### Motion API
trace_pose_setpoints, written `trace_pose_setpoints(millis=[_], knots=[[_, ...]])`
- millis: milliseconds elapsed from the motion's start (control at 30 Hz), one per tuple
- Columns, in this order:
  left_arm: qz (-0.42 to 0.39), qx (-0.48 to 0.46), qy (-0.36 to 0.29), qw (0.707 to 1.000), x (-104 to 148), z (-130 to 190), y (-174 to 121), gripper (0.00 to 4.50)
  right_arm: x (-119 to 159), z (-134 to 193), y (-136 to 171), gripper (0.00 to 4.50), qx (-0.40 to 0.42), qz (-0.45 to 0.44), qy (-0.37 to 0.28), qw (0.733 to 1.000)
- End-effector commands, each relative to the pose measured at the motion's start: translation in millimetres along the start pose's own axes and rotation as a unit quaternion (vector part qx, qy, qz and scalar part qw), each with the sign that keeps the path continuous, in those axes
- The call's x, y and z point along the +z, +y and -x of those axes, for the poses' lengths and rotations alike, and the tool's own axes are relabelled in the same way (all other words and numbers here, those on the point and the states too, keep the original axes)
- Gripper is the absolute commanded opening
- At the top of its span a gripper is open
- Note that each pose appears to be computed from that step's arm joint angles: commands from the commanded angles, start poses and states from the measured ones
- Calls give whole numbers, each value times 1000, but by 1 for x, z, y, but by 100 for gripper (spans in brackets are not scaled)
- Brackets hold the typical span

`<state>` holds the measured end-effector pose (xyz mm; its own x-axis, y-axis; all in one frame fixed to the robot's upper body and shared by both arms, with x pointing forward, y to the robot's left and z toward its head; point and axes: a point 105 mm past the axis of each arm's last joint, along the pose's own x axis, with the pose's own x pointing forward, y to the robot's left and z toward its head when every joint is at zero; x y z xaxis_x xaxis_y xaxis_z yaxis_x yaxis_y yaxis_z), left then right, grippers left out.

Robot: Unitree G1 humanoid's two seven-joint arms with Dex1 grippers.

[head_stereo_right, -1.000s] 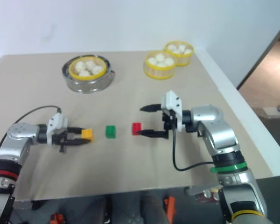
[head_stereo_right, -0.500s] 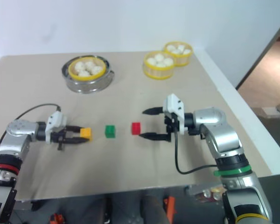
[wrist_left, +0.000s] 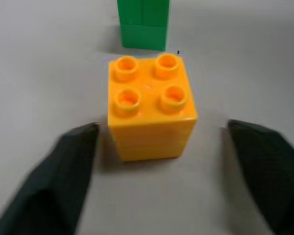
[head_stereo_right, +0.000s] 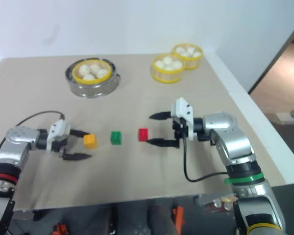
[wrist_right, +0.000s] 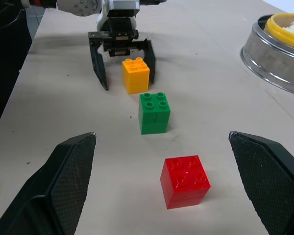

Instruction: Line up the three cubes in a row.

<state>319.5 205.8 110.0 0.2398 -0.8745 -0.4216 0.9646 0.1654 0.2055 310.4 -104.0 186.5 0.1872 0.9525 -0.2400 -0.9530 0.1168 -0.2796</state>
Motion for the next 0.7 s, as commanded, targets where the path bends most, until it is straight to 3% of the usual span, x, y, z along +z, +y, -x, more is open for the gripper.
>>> trace_pose_setpoints(millis=[33,200,367,433,533,700], knots=[[-45,18,-15,999,29,14,8,446,12,1,-2,450,-3,20,-9,1000],[-39,44,-51,997,61,31,6,446,21,5,-6,450,-11,11,-27,1000],[57,123,-107,985,89,55,15,446,34,10,-16,450,-49,-3,-59,997],[64,216,-122,967,86,68,33,446,28,16,-23,450,-86,-3,-57,995],[57,350,-92,931,65,80,49,446,11,20,-35,450,-152,8,-48,987],[74,431,-90,895,44,88,44,446,-6,20,-43,450,-193,0,-44,980]])
